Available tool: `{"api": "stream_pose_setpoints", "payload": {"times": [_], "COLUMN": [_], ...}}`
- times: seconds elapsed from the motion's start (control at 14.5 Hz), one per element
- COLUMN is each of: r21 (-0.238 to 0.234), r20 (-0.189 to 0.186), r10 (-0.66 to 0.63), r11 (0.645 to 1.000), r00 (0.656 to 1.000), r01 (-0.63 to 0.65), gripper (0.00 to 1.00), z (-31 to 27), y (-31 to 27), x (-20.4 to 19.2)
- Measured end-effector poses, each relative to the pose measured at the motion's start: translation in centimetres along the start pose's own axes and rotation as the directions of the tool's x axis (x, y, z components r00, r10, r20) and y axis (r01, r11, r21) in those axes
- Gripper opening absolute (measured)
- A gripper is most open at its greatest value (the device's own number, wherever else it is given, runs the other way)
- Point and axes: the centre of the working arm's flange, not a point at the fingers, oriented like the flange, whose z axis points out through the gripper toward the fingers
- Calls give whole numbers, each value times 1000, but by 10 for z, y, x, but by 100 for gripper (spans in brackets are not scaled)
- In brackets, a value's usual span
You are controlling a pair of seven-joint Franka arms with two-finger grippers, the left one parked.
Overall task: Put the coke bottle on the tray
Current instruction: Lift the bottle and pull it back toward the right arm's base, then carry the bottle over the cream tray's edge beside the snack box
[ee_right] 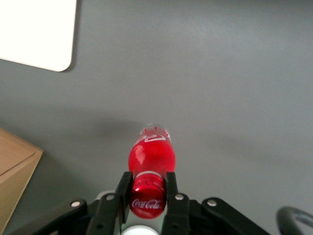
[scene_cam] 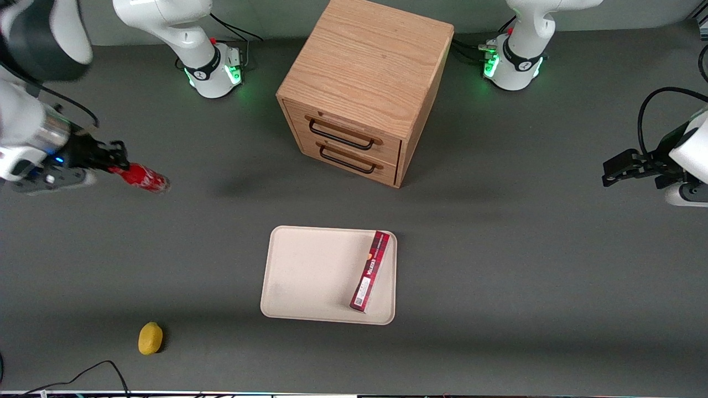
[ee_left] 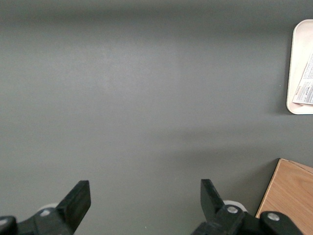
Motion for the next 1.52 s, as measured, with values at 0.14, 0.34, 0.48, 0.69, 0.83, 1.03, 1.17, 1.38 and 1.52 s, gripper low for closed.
{"api": "stream_pose_setpoints", "payload": {"times": [0.14,0.34,0.48,0.69,0.83,1.03,1.17,1.38,1.52], "r21": [18,8,-5,15,17,39,59,73,101], "r20": [49,94,112,86,27,-24,-60,-88,-130], "r10": [-1,46,73,150,221,301,333,353,376], "r11": [1000,999,997,988,975,953,942,935,926], "r00": [999,994,991,985,975,953,941,932,918], "r01": [0,-47,-73,-152,-221,-300,-330,-347,-365], "gripper": [31,31,31,31,31,31,31,31,31], "z": [-46,-62,-42,2,49,124,157,187,197], "y": [-7,-25,-51,-107,-159,-218,-229,-228,-228], "x": [0,30,59,114,158,207,229,246,257]}}
